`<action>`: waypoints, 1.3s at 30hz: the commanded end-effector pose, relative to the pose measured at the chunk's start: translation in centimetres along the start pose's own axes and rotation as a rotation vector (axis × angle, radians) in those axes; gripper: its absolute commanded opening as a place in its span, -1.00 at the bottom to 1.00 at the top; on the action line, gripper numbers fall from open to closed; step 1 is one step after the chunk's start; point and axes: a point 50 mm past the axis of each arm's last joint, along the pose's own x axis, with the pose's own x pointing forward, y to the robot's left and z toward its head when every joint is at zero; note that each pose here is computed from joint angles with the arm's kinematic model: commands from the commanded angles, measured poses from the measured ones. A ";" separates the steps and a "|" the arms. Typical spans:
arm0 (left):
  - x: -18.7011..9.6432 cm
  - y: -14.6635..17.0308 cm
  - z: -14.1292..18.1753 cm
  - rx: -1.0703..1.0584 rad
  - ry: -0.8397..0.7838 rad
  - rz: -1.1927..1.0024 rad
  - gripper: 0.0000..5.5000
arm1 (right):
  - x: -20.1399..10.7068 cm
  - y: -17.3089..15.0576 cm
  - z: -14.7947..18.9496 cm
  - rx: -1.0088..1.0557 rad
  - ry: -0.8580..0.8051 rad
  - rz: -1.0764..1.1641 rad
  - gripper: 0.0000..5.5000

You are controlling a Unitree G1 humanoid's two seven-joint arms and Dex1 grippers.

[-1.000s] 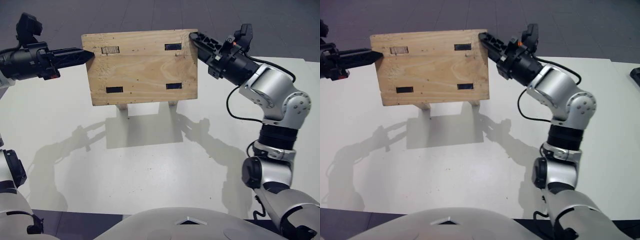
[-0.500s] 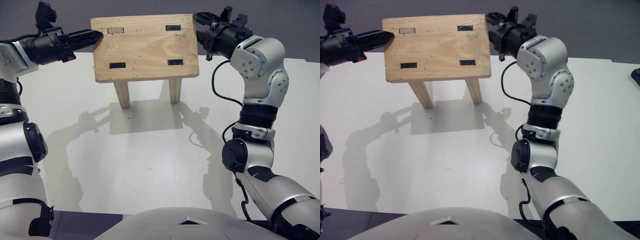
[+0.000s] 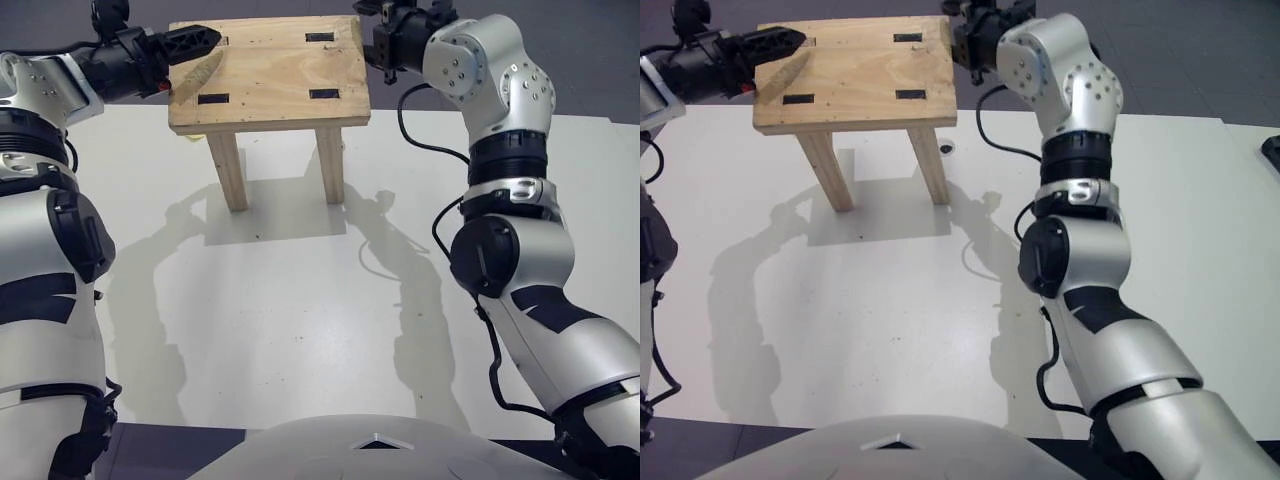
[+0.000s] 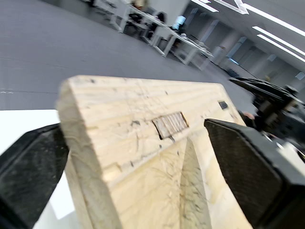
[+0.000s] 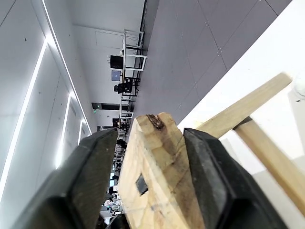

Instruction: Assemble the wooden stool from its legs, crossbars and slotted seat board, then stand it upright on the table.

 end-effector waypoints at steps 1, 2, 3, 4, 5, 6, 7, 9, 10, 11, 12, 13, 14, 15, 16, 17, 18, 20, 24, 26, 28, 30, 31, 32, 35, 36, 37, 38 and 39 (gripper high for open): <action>2.7 -1.1 -0.7 -0.046 -0.019 0.049 0.96 | 2.3 2.8 -5.0 -0.017 0.137 0.045 0.22; 2.7 -0.9 -0.7 -0.053 -0.033 0.069 0.96 | 2.5 3.1 -5.1 -0.018 0.118 0.051 0.26; 2.7 -0.8 -0.7 -0.058 -0.049 0.082 0.96 | 2.6 3.5 -5.0 -0.028 0.096 0.067 0.33; 2.7 -0.7 -0.6 -0.061 -0.064 0.091 0.96 | 2.6 3.8 -4.9 -0.037 0.080 0.086 0.39; 2.7 -0.6 -0.5 -0.066 -0.080 0.102 0.96 | 2.6 4.1 -4.8 -0.042 0.061 0.096 0.44; 2.7 -0.6 -0.5 -0.066 -0.089 0.110 0.96 | 2.6 4.3 -4.7 -0.049 0.044 0.103 0.50; 2.7 -0.5 -0.4 -0.064 -0.097 0.114 0.96 | 2.6 4.5 -4.6 -0.053 0.027 0.115 0.57; 2.7 -0.4 -0.3 -0.058 -0.117 0.131 0.96 | 2.5 4.8 -3.9 -0.083 -0.037 0.135 0.67; 2.8 -0.5 -0.3 -0.049 -0.124 0.131 0.96 | 2.4 4.9 -3.5 -0.078 -0.059 0.148 0.73; 2.8 -0.6 -0.1 -0.045 -0.134 0.128 0.96 | 2.3 5.0 -3.2 -0.085 -0.078 0.161 0.78; 2.8 -0.6 0.0 -0.043 -0.142 0.124 0.96 | 2.3 5.0 -3.0 -0.091 -0.088 0.170 0.83; 2.9 -0.8 0.2 -0.038 -0.154 0.112 0.96 | 2.3 4.8 -2.8 -0.089 -0.097 0.168 0.87; 2.8 -0.9 0.3 -0.035 -0.162 0.095 0.96 | 2.3 4.5 -2.6 -0.086 -0.104 0.156 0.94; 2.8 -1.1 0.6 -0.038 -0.177 0.075 0.96 | 2.3 4.1 -2.3 -0.077 -0.111 0.139 0.96; 2.8 -1.2 0.8 -0.046 -0.189 0.060 0.96 | 2.4 3.7 -2.2 -0.067 -0.113 0.119 0.96; 2.7 -1.3 0.9 -0.052 -0.196 0.051 0.96 | 2.4 3.3 -2.1 -0.061 -0.112 0.099 0.96; 2.6 -1.3 1.0 -0.051 -0.197 0.048 0.96 | 2.6 2.6 -2.0 -0.051 -0.114 0.065 0.96; 2.6 -1.3 1.0 -0.039 -0.190 0.044 0.96 | 2.8 1.3 -1.7 -0.059 -0.125 0.003 0.96; 2.2 -1.1 1.1 -0.015 -0.194 0.048 0.96 | 2.8 0.0 -1.2 -0.108 -0.172 -0.068 0.96; 1.8 -1.0 1.6 0.005 -0.215 0.048 0.96 | 2.5 0.4 -0.2 -0.265 -0.268 -0.058 0.96; 1.0 -0.8 2.7 0.059 -0.270 0.066 0.96 | 1.9 1.4 0.9 -0.452 -0.373 -0.009 0.96; 0.2 -0.9 4.1 0.129 -0.360 0.069 0.96 | 1.4 2.1 1.7 -0.622 -0.467 0.035 0.96; -0.5 -1.2 5.2 0.170 -0.430 0.071 0.96 | 0.9 2.6 2.3 -0.750 -0.548 0.055 0.96; -1.1 -1.4 6.3 0.196 -0.505 0.079 0.96 | 0.5 3.0 2.7 -0.867 -0.627 0.062 0.96; -3.3 -1.8 8.9 0.340 -0.718 0.213 0.96 | -1.1 4.0 3.9 -1.186 -0.883 0.035 0.96; -4.0 -1.8 9.4 0.418 -0.776 0.300 0.96 | -1.7 4.2 4.2 -1.289 -0.982 0.011 0.96; -4.4 -1.7 9.5 0.448 -0.819 0.370 0.96 | -2.2 4.1 4.5 -1.362 -1.059 -0.011 0.96; -4.6 -1.5 9.5 0.462 -0.847 0.421 0.96 | -2.6 4.0 4.8 -1.404 -1.110 -0.031 0.96; -4.7 -1.2 9.1 0.486 -0.853 0.486 0.96 | -3.0 3.7 5.1 -1.439 -1.167 -0.047 0.96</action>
